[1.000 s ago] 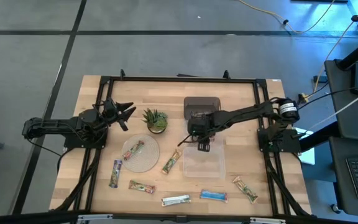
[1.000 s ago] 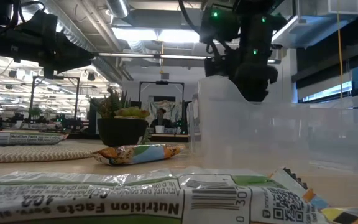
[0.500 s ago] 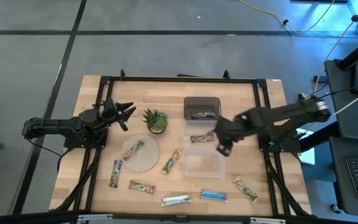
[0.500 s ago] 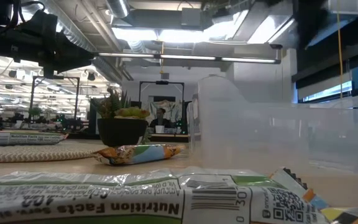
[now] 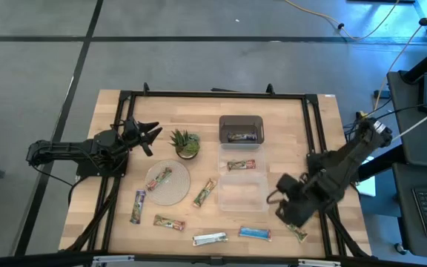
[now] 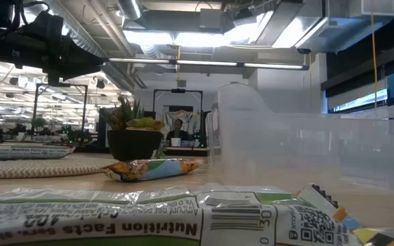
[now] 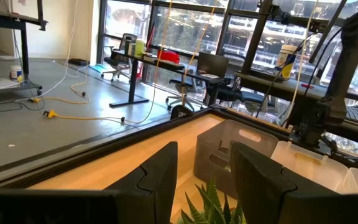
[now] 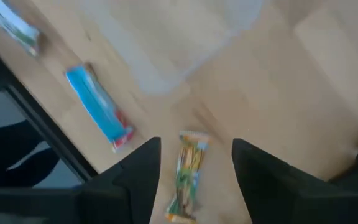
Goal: Pick and place Granola Bars by type
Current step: Put the yellow granola bar into the bottom transparent bin
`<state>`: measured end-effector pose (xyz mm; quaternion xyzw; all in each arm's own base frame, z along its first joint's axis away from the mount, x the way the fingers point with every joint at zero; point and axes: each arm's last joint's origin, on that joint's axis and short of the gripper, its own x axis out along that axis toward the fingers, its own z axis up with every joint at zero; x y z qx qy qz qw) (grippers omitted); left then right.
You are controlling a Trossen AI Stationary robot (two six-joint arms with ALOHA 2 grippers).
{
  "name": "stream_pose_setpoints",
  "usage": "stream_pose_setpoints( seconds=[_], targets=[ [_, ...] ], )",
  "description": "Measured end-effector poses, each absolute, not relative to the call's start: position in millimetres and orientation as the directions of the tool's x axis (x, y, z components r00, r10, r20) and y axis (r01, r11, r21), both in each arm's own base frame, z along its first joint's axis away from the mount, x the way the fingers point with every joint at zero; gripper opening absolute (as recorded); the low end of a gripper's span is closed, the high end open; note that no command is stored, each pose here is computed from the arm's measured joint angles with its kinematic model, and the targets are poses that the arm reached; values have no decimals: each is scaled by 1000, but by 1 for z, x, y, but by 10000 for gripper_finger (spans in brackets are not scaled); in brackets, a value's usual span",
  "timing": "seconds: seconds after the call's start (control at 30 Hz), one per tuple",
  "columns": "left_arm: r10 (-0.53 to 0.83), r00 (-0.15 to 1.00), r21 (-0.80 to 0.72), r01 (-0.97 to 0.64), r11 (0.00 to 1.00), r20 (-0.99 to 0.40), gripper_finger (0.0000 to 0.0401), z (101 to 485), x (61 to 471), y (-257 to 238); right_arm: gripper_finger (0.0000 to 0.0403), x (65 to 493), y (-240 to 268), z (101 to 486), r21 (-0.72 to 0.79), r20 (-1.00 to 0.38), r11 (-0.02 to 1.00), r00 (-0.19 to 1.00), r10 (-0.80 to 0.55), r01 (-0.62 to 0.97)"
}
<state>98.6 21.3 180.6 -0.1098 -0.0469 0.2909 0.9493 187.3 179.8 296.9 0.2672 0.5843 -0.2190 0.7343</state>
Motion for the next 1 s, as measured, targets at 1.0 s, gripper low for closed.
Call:
stream_pose_setpoints(
  seconds=[1.0],
  targets=[
    [562, 827, -285, -533, 797, 25, 139, 181, 99, 21, 200, 192, 237, 190, -44, -997, 679, 6, -71, 733]
  ],
)
